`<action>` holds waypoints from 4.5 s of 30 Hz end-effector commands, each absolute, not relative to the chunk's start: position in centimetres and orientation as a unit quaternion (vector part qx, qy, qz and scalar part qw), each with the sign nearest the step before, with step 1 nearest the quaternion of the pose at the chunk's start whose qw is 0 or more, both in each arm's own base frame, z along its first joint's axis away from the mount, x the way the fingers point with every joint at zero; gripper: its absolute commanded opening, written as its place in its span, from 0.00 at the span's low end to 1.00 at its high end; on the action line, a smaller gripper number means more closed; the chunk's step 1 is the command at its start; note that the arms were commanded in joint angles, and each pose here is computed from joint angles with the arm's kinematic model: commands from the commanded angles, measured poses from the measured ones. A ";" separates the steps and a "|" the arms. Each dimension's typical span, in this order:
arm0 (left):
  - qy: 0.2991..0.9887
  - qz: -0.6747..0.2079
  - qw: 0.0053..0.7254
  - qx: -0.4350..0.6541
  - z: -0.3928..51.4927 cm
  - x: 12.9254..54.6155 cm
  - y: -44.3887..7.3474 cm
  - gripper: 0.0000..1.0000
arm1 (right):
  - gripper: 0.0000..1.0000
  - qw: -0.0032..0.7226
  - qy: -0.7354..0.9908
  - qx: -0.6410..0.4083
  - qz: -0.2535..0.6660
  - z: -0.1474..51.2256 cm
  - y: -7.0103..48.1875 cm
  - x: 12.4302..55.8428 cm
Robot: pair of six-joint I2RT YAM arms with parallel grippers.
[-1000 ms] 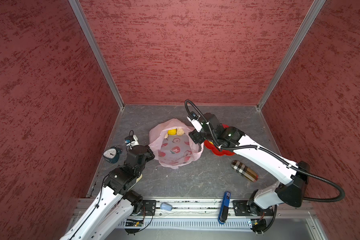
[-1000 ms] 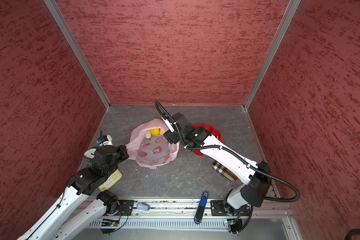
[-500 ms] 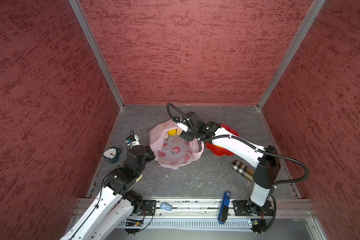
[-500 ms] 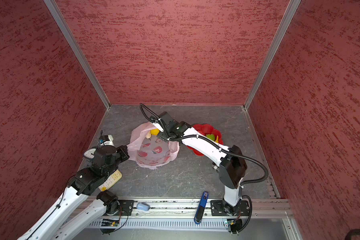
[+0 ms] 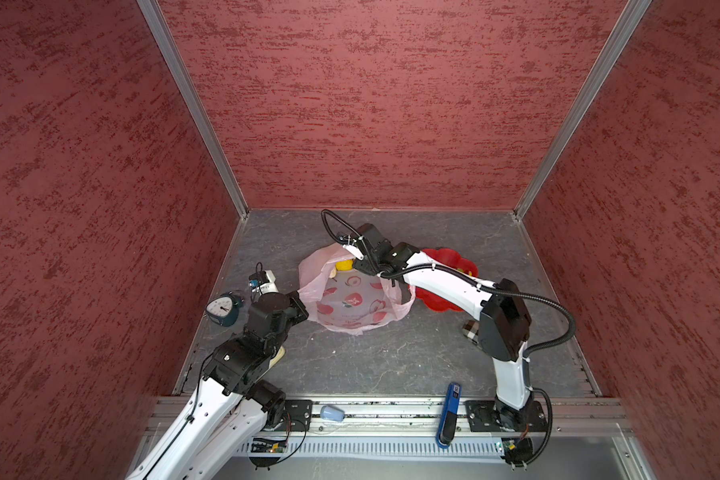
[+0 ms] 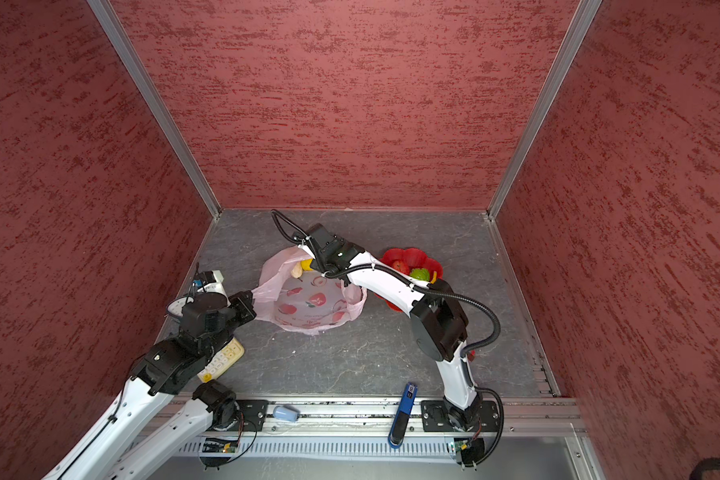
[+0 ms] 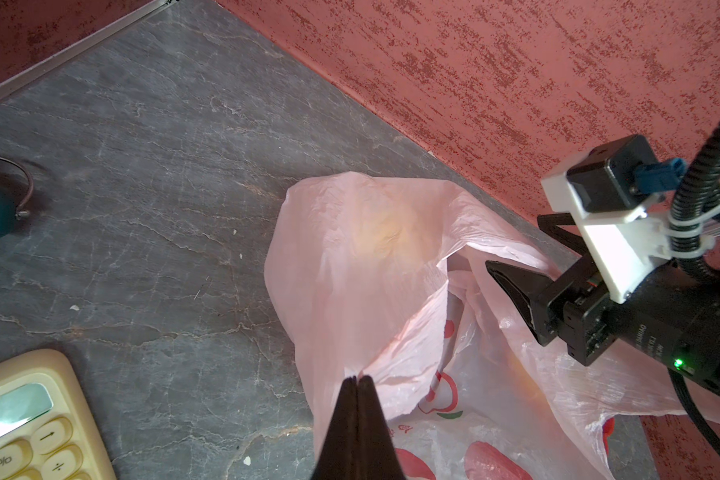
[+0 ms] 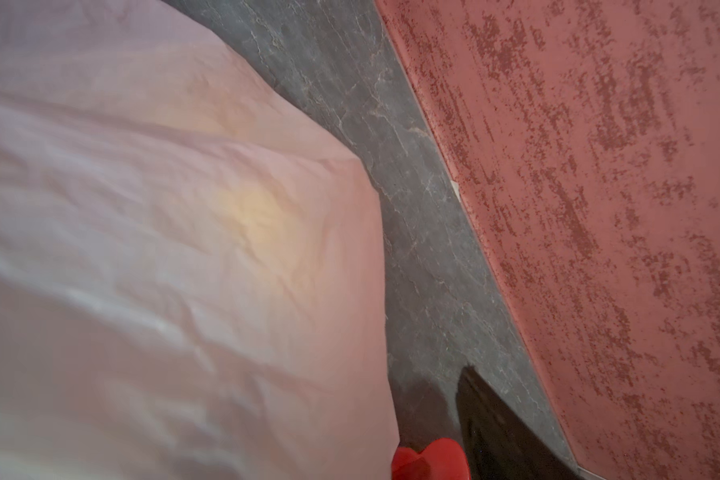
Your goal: Take the fake fruits out of the plastic bag
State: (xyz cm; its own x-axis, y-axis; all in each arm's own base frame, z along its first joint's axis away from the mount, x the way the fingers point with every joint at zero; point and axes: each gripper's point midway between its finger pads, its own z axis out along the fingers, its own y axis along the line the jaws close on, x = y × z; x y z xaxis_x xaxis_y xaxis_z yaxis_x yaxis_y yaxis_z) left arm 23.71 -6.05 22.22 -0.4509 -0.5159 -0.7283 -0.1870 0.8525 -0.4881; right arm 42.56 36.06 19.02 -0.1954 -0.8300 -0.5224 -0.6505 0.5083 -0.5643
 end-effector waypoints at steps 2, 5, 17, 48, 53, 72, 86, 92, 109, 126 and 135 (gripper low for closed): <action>0.834 -0.178 0.479 -0.206 22.0 24.0 -6.3 0.04 | 0.45 0.452 0.751 -0.467 -0.118 21.1 36.3 44.6; 0.834 -0.180 0.479 -0.208 21.9 24.3 -6.4 0.04 | 0.25 0.474 0.745 -0.454 -0.122 21.8 36.2 45.0; 0.814 -0.195 0.500 -0.223 22.9 25.4 -6.5 0.04 | 0.08 0.595 0.677 -0.424 -0.088 29.0 37.0 40.8; 0.811 -0.194 0.488 -0.256 20.4 24.2 -5.7 0.04 | 0.07 0.733 0.563 -0.374 -0.079 38.4 37.5 32.5; 0.809 -0.193 0.484 -0.271 19.2 24.1 -5.4 0.04 | 0.07 0.744 0.549 -0.375 -0.071 40.1 37.9 31.6; 0.801 -0.194 0.496 -0.275 19.5 23.3 -4.8 0.04 | 0.54 0.636 0.671 -0.377 -0.053 30.1 37.0 32.9; 0.802 -0.211 0.499 -0.252 19.7 22.9 -5.4 0.04 | 0.85 0.548 0.784 -0.283 0.062 31.6 32.6 28.2; 0.798 -0.218 0.504 -0.249 20.1 23.2 -5.7 0.04 | 0.81 0.532 0.792 -0.279 0.107 34.6 33.1 25.4; 0.781 -0.227 0.528 -0.243 22.9 24.1 -6.0 0.04 | 0.51 0.376 0.871 -0.241 0.203 25.1 43.9 22.1; 0.790 -0.231 0.512 -0.245 21.5 24.0 -6.3 0.04 | 0.63 0.313 0.920 -0.140 0.192 15.7 41.8 29.6; 0.800 -0.235 0.494 -0.247 20.0 23.6 -6.6 0.03 | 0.72 0.304 0.929 -0.106 0.182 12.3 41.8 31.3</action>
State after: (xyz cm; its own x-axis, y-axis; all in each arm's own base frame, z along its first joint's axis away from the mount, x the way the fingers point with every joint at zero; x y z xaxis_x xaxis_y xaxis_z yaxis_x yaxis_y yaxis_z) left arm 23.80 -6.28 20.41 -0.3757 -0.6251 -0.6842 -0.1718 0.7724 -0.6114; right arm 30.19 40.69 11.30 -0.7995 -0.1641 -0.5778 -0.3383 0.9179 0.2073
